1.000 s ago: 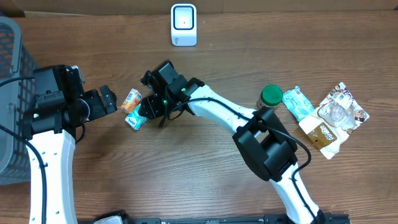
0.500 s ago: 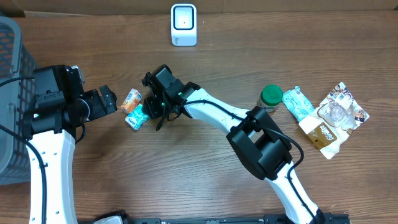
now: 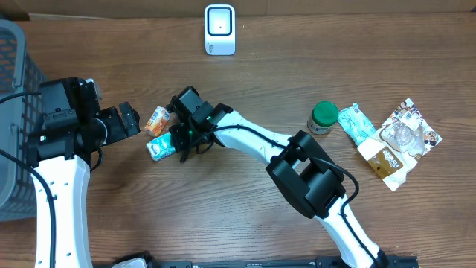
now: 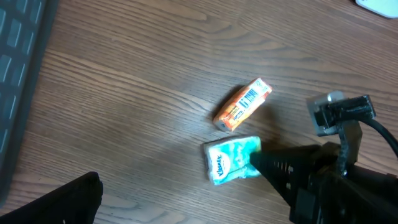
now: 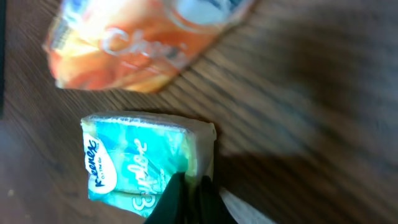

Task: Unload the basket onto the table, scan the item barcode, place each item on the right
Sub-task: 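Lower the right gripper onto the teal tissue pack and grasp it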

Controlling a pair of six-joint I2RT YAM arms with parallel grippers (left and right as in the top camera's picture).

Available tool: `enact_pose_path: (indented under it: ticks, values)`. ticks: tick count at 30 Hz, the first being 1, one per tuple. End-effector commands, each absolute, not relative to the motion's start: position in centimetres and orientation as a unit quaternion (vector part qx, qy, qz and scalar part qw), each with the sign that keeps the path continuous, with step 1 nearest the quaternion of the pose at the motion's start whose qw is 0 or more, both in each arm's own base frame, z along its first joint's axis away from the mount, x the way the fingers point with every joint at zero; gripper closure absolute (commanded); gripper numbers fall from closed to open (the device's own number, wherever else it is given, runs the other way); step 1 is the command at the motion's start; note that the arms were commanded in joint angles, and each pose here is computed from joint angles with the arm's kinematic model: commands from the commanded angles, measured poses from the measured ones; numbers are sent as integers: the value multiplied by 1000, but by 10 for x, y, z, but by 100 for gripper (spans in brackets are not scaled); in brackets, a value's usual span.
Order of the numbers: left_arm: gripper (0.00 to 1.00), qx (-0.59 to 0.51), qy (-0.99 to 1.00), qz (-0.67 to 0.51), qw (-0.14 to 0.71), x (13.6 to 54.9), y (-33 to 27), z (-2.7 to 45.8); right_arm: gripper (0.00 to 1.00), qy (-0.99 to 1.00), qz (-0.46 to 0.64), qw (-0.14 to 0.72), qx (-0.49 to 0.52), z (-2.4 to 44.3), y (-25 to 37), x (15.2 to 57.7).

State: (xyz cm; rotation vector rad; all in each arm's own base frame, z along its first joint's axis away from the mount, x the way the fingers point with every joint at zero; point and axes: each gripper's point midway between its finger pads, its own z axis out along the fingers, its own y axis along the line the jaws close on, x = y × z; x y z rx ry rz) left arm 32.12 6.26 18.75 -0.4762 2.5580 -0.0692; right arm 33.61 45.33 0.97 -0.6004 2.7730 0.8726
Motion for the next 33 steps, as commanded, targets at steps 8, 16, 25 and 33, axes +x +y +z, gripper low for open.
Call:
enact_pose_path:
  ticks: [8, 16, 25, 33]
  values:
    - [0, -179, 941, -22, 285, 324, 64, 201, 96, 978, 202, 41, -27, 43, 355, 381]
    - [0, -179, 941, -22, 285, 324, 64, 201, 96, 986, 158, -19, 53, 63, 293, 372]
    - [1, -179, 941, -22, 285, 324, 64, 201, 36, 977, 113, -18, -181, 64, 263, 362]
    - [1, -179, 941, -22, 285, 324, 64, 201, 57, 933, 108, 74, -335, 66, 261, 403]
